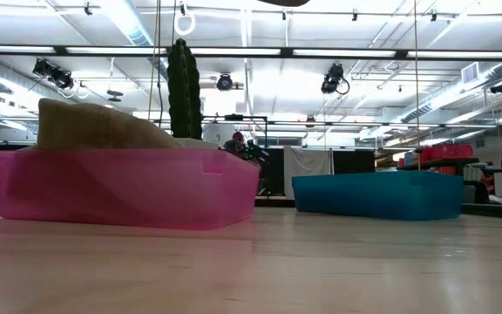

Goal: Pick & Place hat
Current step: Put the brown cap into the red bin

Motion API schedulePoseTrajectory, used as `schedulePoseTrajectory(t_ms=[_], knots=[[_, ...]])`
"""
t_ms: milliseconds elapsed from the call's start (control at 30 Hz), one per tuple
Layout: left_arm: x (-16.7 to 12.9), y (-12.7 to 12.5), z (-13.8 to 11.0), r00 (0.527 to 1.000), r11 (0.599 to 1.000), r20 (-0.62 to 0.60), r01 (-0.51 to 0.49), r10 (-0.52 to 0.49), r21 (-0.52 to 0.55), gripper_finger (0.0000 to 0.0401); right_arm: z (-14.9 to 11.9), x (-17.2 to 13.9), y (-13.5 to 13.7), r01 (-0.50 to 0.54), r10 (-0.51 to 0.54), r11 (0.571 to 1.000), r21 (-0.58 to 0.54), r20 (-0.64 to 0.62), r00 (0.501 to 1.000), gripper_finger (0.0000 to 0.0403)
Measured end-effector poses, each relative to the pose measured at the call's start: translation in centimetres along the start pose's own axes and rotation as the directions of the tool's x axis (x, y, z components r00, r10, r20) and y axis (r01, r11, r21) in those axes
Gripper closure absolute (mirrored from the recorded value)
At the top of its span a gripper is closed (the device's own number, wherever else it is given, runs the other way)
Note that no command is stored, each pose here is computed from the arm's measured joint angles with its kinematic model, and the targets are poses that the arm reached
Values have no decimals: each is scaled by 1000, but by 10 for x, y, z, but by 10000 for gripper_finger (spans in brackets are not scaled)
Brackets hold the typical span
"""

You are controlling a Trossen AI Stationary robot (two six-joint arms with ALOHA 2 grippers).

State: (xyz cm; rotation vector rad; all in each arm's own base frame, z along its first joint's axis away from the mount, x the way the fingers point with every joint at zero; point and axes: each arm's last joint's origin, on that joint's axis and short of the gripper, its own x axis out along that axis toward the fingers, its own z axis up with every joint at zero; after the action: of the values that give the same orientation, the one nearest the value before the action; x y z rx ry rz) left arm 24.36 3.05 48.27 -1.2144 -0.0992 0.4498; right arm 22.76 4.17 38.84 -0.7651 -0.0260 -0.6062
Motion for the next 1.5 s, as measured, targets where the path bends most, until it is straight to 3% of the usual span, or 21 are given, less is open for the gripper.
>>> schedulePoseTrajectory(t_ms=[200,400,567,800,900,1067,1233,1400,1500], knots=[[0,0,0,1000,1000,-16,6,-6,28,389,0,-1,-1,1,-2,975,220,4,1000,257],[0,0,0,1000,997,-17,7,-6,80,391,1,-1,-1,1,-2,891,455,2,1000,178],[0,-1,0,1000,993,-22,21,-19,115,390,-2,-1,4,-32,46,753,658,-4,999,126],[-2,-4,0,998,979,-34,51,-45,199,391,-13,-4,23,-142,291,479,866,-4,957,99],[-5,-5,2,998,968,-31,67,-62,242,391,-20,-8,29,-124,384,401,908,-44,922,101],[-10,-6,3,996,936,-43,84,-73,343,391,-29,-17,29,-73,469,367,927,-117,875,114],[-16,-7,-2,982,863,-160,167,-102,477,391,-39,-30,20,1,519,360,933,-200,831,128],[-19,-3,-16,968,804,-247,174,-35,569,391,-49,-43,9,106,515,363,926,-294,806,144],[-22,2,-24,962,790,-270,140,33,596,391,-52,-47,5,146,505,361,921,-325,800,158]])
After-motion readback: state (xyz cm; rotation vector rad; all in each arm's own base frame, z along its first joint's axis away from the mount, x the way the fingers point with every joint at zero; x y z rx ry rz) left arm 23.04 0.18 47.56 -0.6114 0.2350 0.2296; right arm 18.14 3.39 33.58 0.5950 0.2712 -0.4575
